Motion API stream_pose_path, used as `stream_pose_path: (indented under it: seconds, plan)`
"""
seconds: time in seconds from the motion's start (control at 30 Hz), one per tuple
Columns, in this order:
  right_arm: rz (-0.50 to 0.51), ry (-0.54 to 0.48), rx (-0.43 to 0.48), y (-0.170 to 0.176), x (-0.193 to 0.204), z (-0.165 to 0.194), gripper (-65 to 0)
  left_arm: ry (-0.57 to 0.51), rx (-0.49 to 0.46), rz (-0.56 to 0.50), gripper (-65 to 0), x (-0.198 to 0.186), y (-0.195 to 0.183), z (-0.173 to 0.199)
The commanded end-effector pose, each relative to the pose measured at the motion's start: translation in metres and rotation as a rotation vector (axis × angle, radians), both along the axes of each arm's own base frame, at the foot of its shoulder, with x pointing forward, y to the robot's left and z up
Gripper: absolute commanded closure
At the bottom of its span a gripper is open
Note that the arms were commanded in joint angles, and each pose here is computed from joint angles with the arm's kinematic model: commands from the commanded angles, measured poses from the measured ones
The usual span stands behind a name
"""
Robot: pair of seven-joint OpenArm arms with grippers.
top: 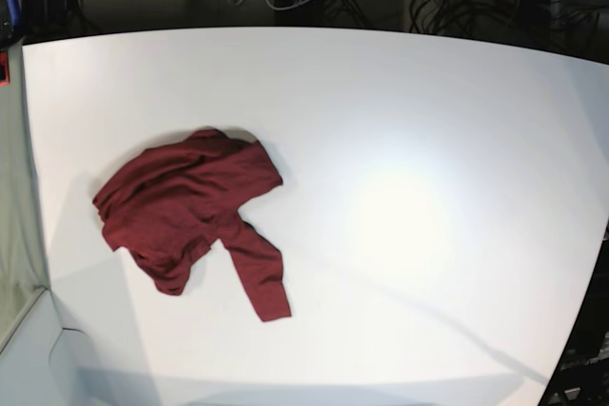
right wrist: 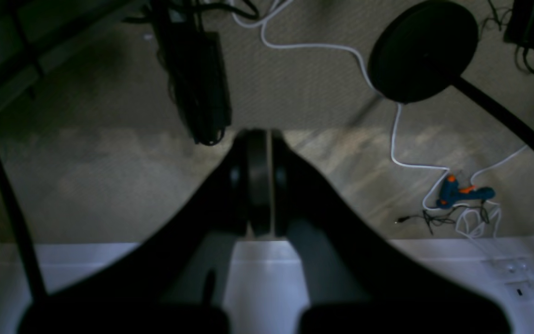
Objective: Layout the t-shirt on the table in an organized manner, then fold the t-shirt properly
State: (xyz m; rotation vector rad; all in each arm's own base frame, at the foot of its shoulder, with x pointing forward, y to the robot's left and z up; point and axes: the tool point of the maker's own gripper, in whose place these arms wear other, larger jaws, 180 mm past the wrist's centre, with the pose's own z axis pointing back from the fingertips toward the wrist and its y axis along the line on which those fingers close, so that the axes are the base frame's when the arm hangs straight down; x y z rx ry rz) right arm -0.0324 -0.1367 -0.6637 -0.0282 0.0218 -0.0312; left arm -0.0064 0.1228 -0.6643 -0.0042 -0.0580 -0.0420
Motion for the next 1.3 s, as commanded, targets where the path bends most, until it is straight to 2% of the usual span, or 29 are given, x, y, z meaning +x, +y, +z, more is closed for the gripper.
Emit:
stream_pose_path:
  seconds: [0.0,1.17,1.27]
  plan:
    - [-0.003,-0.003,0.007,0.0,0.0,0.0,0.0,-0.005,0.006,-0.003,-0.1,0.0,-0.001,0.0]
    - [-0.009,0.009,0.007,0.0,-0.008,0.0,0.0,0.001,0.009,-0.001,-0.1,-0.005,0.003,0.0]
    - [-0.004,-0.008,0.003,-0.002,-0.016,0.003,0.0,-0.011,0.002,0.002,-0.1,-0.019,0.002,0.003]
